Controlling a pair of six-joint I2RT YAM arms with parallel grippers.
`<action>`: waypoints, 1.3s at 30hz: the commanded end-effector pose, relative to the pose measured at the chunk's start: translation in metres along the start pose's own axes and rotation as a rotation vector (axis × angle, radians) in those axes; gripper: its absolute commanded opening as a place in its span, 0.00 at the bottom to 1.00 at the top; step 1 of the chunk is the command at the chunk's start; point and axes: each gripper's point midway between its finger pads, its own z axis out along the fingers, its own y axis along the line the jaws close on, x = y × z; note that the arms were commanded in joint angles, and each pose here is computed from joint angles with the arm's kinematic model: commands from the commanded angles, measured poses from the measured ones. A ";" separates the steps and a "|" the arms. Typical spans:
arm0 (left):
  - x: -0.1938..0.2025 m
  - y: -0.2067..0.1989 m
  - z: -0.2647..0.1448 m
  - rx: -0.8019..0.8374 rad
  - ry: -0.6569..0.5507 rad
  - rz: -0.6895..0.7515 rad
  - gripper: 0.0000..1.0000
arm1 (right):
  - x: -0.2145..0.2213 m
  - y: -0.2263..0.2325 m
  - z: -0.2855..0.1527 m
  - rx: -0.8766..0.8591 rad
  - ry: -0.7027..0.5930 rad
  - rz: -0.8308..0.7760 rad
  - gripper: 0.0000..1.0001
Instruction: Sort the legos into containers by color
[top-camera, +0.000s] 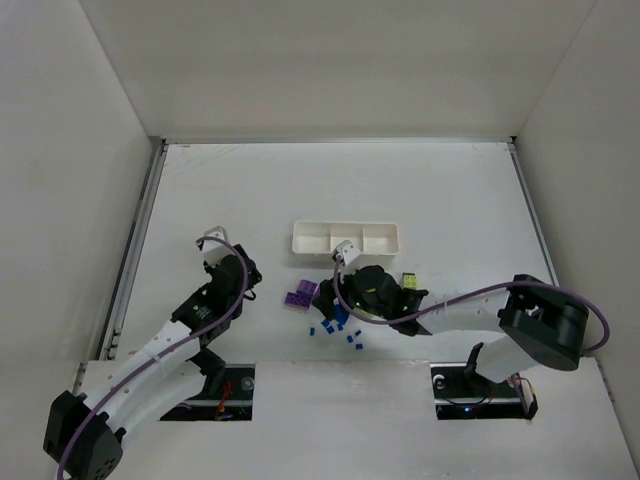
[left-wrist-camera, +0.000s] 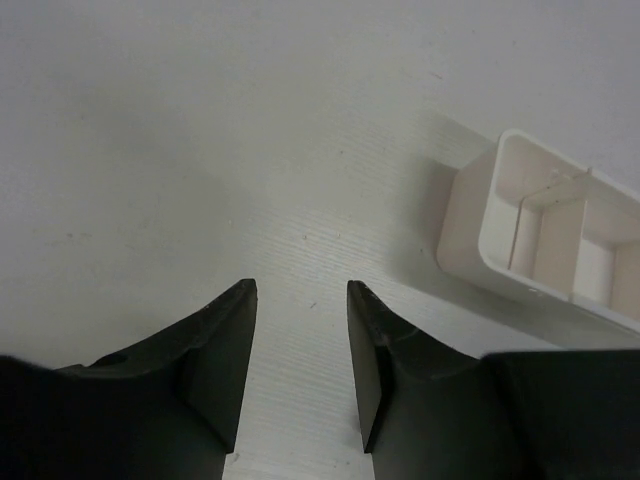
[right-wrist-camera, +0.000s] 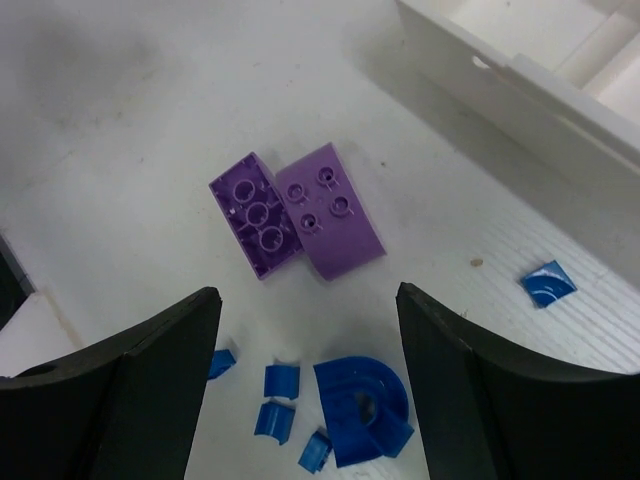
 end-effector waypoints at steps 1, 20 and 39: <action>0.016 -0.010 0.001 0.062 0.044 -0.010 0.37 | -0.027 0.014 0.010 -0.020 -0.045 -0.026 0.77; 0.077 -0.018 -0.028 0.172 0.252 -0.051 0.53 | 0.002 0.002 0.050 0.034 0.069 -0.054 0.44; 0.091 -0.043 -0.026 0.219 0.285 -0.058 0.61 | -0.052 -0.005 -0.002 0.035 -0.115 0.020 0.21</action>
